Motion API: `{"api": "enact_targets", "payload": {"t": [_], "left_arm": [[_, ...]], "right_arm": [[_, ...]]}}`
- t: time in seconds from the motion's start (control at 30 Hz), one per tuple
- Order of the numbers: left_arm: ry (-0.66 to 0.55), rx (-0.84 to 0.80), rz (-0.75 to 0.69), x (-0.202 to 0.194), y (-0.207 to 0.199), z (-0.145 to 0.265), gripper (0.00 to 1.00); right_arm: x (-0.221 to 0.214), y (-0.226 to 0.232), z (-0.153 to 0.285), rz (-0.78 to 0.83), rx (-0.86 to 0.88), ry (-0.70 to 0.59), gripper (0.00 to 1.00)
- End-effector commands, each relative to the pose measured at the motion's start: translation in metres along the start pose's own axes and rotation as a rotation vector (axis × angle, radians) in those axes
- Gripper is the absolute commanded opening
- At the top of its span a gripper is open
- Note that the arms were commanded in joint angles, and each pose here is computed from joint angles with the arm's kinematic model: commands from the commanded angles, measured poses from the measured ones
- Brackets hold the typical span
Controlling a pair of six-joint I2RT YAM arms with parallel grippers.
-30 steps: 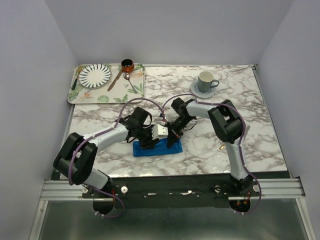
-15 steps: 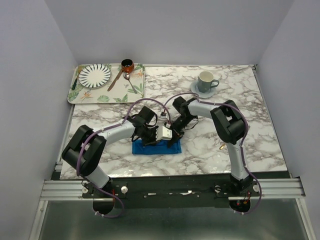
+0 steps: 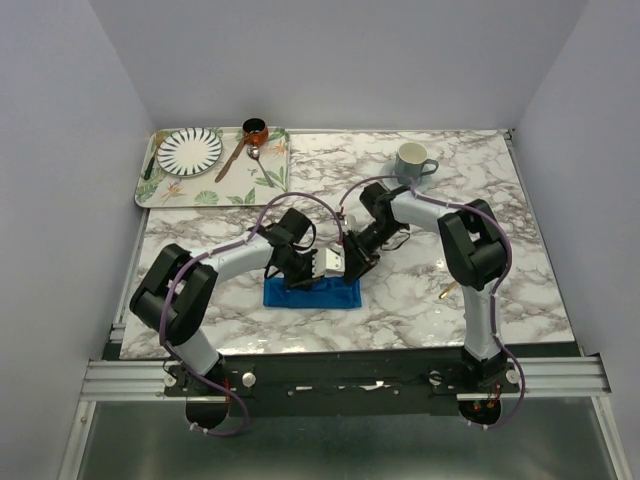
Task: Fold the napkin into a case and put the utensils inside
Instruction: Fold the 2/3-rectangle-folded napkin at the center of the board, then pick up the top corner of the smaller rectangle folded napkin from the center of the board.
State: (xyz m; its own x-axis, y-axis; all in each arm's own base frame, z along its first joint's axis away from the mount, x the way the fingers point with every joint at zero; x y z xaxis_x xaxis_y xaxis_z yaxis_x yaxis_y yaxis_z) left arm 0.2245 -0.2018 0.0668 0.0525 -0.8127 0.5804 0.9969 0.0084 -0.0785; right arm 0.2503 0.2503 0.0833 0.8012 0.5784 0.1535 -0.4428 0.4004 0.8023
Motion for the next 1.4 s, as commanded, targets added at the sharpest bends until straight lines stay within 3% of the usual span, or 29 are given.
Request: {"api": "enact_targets", "payload": {"t": [0.0, 0.13, 0.23, 0.27, 0.37, 0.4, 0.5, 0.63, 0.83, 1.1, 1.37], "left_arm": [[0.025, -0.032, 0.057, -0.008, 0.003, -0.001, 0.0], [0.023, -0.029, 0.059, -0.007, 0.005, 0.0, 0.0], [0.02, -0.033, 0.066, -0.006, 0.006, -0.001, 0.0], [0.016, -0.032, 0.065, -0.005, 0.007, -0.001, 0.0], [-0.02, -0.024, 0.056, 0.003, 0.007, 0.004, 0.14], [-0.055, -0.006, 0.039, 0.01, 0.008, 0.009, 0.26], [-0.128, 0.027, 0.028, 0.028, 0.011, 0.018, 0.41], [-0.208, 0.061, -0.007, 0.052, 0.017, 0.019, 0.51], [-0.22, 0.023, -0.041, 0.072, 0.01, -0.001, 0.6], [-0.158, 0.041, -0.078, 0.076, 0.006, -0.021, 0.6], [-0.116, 0.026, -0.1, 0.078, 0.003, -0.031, 0.54]], "right_arm": [[-0.012, 0.001, -0.003, 0.026, 0.024, 0.033, 0.47], [-0.019, -0.011, -0.007, 0.046, -0.016, 0.051, 0.46], [-0.017, -0.019, -0.011, 0.053, -0.04, 0.043, 0.32], [-0.016, -0.022, -0.012, 0.047, -0.054, 0.046, 0.19], [-0.015, -0.028, -0.015, 0.027, -0.067, 0.052, 0.01], [-0.016, -0.029, -0.016, 0.021, -0.068, 0.055, 0.01], [-0.019, -0.031, -0.017, 0.018, -0.072, 0.058, 0.01], [-0.022, -0.032, -0.018, 0.01, -0.069, 0.062, 0.01], [-0.018, -0.027, -0.018, 0.016, -0.041, 0.042, 0.01], [-0.016, -0.015, -0.013, 0.044, -0.004, 0.017, 0.01], [-0.019, -0.008, -0.011, 0.063, 0.021, 0.005, 0.01]]}}
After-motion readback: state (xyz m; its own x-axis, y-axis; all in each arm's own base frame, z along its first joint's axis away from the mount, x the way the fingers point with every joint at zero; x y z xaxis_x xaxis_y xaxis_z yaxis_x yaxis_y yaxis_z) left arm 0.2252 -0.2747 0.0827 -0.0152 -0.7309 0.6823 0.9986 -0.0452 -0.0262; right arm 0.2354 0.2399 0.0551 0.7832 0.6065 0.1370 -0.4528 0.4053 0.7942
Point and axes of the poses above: each gripper's point midway between its finger pads, its own z axis back along the fingers, its own y axis along the line the jaws close on, x = y × z, the point moved 5 cm from there along z, back along the fingers, and after that the axes turned 1 degree about z, right-handed, at the moved point
